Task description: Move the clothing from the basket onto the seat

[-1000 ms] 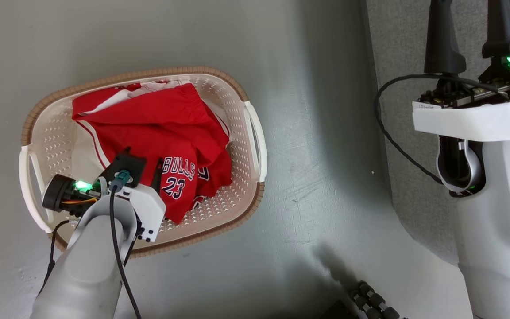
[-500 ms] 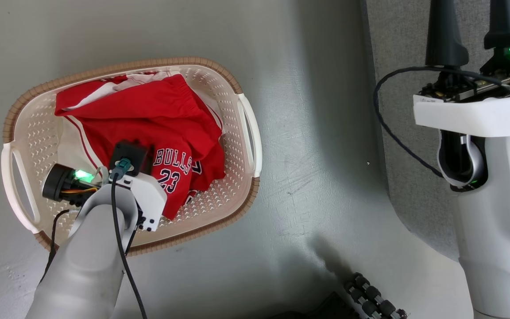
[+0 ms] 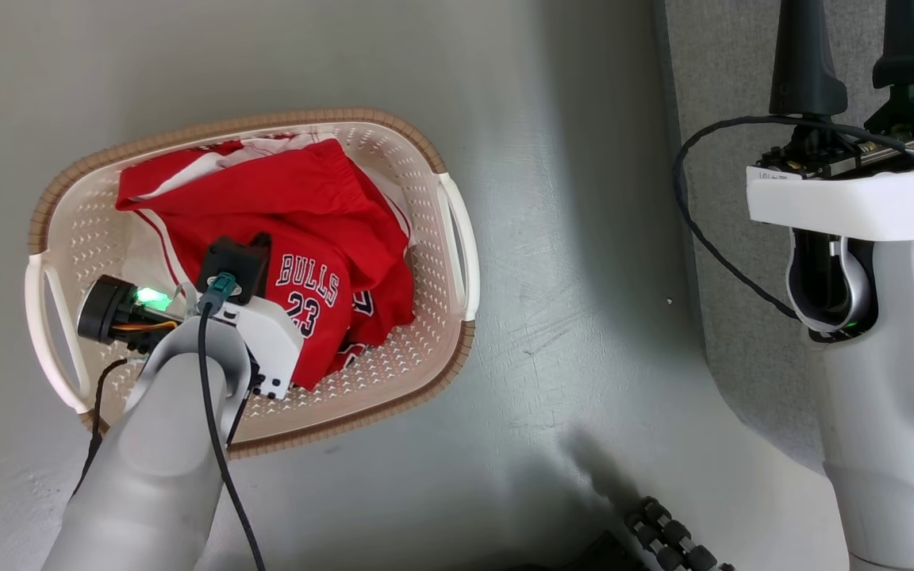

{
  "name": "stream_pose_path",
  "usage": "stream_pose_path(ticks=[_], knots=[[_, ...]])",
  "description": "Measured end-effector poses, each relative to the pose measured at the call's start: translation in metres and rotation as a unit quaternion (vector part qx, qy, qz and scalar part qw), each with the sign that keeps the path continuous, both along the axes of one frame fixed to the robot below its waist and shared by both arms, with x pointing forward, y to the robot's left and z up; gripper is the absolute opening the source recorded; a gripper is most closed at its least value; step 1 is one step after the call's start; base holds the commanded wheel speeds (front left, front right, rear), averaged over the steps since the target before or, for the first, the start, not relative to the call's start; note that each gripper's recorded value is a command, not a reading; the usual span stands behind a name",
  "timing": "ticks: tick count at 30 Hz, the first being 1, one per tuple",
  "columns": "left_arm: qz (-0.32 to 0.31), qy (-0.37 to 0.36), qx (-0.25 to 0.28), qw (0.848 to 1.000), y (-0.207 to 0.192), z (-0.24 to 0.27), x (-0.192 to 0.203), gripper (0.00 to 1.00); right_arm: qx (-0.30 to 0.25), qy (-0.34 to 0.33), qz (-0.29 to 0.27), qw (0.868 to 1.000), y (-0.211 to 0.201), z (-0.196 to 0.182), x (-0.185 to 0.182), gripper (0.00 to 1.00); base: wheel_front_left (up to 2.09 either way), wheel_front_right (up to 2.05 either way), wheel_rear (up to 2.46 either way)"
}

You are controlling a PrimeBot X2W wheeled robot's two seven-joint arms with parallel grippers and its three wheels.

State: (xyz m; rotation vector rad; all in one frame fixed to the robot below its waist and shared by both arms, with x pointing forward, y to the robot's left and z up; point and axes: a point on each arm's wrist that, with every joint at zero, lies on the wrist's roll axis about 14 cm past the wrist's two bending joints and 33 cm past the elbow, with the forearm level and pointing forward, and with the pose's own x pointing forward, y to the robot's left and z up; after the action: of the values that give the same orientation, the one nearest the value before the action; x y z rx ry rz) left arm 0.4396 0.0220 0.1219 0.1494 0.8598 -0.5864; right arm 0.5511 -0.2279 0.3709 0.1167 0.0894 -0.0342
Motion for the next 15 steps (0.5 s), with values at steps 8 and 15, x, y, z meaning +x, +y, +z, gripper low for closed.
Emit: stream_pose_path(ticks=[8,15], knots=[[0.011,-0.031,-0.011,0.999,0.0,0.019,0.017,0.0,0.006,-0.009,0.002,1.0,0.004,0.009,0.002,1.0,0.0,0.0,0.0],[0.023,-0.079,-0.024,0.996,0.002,0.046,0.038,0.0,0.009,-0.019,0.005,1.0,0.007,0.019,0.003,1.0,0.0,0.0,0.0]])
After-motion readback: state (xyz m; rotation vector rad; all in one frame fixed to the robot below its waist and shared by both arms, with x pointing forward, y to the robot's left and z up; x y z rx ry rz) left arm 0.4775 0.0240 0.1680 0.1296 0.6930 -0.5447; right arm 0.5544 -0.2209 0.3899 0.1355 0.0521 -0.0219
